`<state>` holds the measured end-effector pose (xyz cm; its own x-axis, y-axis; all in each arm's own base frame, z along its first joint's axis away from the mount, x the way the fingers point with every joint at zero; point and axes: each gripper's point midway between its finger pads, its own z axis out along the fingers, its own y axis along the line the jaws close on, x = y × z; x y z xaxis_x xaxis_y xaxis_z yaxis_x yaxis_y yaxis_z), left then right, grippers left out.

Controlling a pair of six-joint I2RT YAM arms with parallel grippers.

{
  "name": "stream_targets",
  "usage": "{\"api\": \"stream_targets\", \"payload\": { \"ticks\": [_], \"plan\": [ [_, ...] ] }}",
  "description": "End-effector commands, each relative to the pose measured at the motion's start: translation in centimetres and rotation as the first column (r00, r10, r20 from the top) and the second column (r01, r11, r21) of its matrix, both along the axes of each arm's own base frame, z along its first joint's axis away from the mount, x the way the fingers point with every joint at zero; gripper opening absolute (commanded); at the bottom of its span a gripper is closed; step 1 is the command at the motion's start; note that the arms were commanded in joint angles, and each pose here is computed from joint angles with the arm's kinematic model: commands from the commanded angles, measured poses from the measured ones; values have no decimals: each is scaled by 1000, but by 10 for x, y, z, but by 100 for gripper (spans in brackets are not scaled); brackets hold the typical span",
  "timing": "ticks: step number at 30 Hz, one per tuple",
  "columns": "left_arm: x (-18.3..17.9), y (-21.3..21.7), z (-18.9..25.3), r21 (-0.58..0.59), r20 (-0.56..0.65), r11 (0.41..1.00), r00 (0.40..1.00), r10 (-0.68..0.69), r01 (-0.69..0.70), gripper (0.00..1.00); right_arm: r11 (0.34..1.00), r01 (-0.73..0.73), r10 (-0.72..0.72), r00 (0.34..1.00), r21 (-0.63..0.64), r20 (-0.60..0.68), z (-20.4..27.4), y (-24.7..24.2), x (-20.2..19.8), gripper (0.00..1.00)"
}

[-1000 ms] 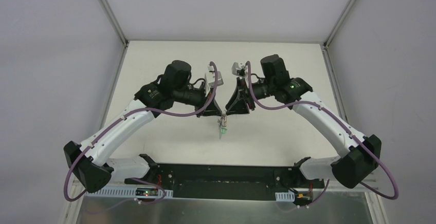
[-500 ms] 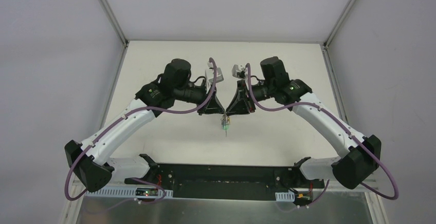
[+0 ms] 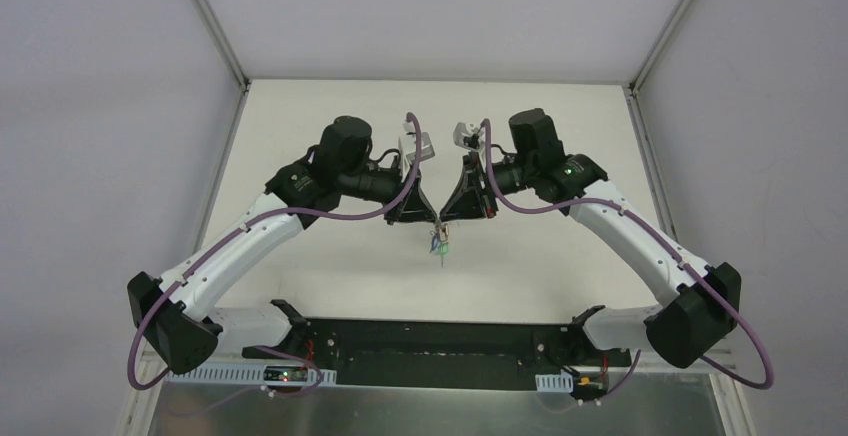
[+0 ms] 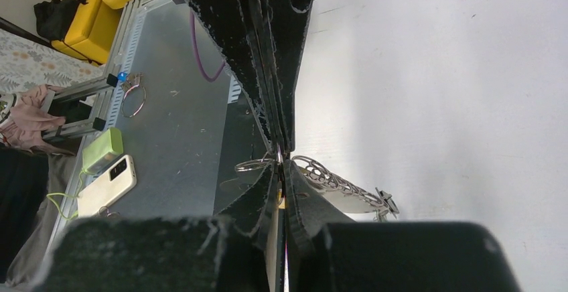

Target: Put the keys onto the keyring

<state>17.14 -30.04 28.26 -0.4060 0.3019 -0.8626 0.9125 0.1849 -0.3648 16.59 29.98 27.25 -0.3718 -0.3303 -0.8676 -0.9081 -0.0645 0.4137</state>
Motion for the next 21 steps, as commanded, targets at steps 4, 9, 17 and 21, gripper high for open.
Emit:
{"api": "stream_targets", "payload": {
  "ticks": [4,9,17,21],
  "plan": [
    [2,-2,16,-61,24,998,1000,-8,10,0,998,-26,24,999,57,41,16,-2,-5,4],
    [3,-1,16,-67,24,998,1000,-5,7,0,999,-11,8,998,45,54,16,-2,-3,0],
    [12,11,5,13,169,1000,986,-3,0,15,995,32,-17,988,-94,151,7,-1,2,0],
    [20,25,0,91,300,996,954,-22,-5,22,983,53,-15,977,-175,213,-1,-1,3,0]
  ]
}}
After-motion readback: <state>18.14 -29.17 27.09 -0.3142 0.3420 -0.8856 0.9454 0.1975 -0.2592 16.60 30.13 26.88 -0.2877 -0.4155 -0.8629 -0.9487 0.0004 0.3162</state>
